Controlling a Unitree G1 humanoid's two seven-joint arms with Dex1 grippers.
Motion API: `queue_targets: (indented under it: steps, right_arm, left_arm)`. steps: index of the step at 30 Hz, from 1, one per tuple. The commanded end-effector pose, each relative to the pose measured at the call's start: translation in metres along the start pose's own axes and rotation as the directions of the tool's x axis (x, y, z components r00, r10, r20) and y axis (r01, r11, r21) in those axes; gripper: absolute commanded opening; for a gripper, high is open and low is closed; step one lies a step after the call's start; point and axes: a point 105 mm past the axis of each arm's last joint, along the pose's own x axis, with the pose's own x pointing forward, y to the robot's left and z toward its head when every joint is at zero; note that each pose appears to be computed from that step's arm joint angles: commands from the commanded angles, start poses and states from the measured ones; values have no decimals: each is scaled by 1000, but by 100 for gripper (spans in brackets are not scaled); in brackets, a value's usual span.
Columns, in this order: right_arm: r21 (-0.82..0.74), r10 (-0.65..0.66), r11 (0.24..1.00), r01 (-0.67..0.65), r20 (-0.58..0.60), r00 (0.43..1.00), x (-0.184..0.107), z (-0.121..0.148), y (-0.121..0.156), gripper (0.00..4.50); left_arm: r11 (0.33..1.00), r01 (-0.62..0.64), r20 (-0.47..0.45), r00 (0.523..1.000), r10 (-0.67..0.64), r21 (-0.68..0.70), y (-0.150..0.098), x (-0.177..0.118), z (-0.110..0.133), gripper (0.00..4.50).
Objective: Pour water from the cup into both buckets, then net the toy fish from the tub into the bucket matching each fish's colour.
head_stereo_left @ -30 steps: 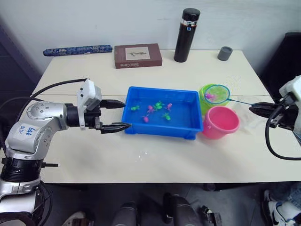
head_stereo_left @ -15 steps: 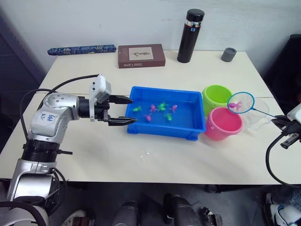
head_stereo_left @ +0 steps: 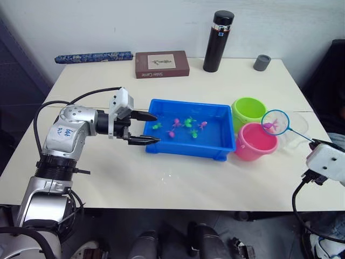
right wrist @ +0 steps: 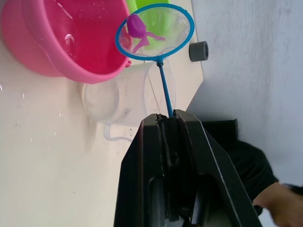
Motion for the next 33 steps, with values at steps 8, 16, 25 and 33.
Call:
queue_targets:
  steps: [8,16,25,33]
  right_arm:
    - [-301,-106,946,118,54,993,-3,2,4,0]
    - [-422,-161,888,184,90,983,-2,2,4,0]
    - [-386,-203,891,241,138,969,-3,12,-6,0]
    - [-23,-203,976,217,260,944,15,54,-55,0]
  left_arm:
    - [999,12,9,1000,-12,40,1,2,9,443]
    - [999,17,15,1000,-18,35,-1,4,8,443]
    - [999,19,18,1000,-20,31,-2,3,7,443]
    - [999,-31,24,999,31,21,0,-8,7,443]
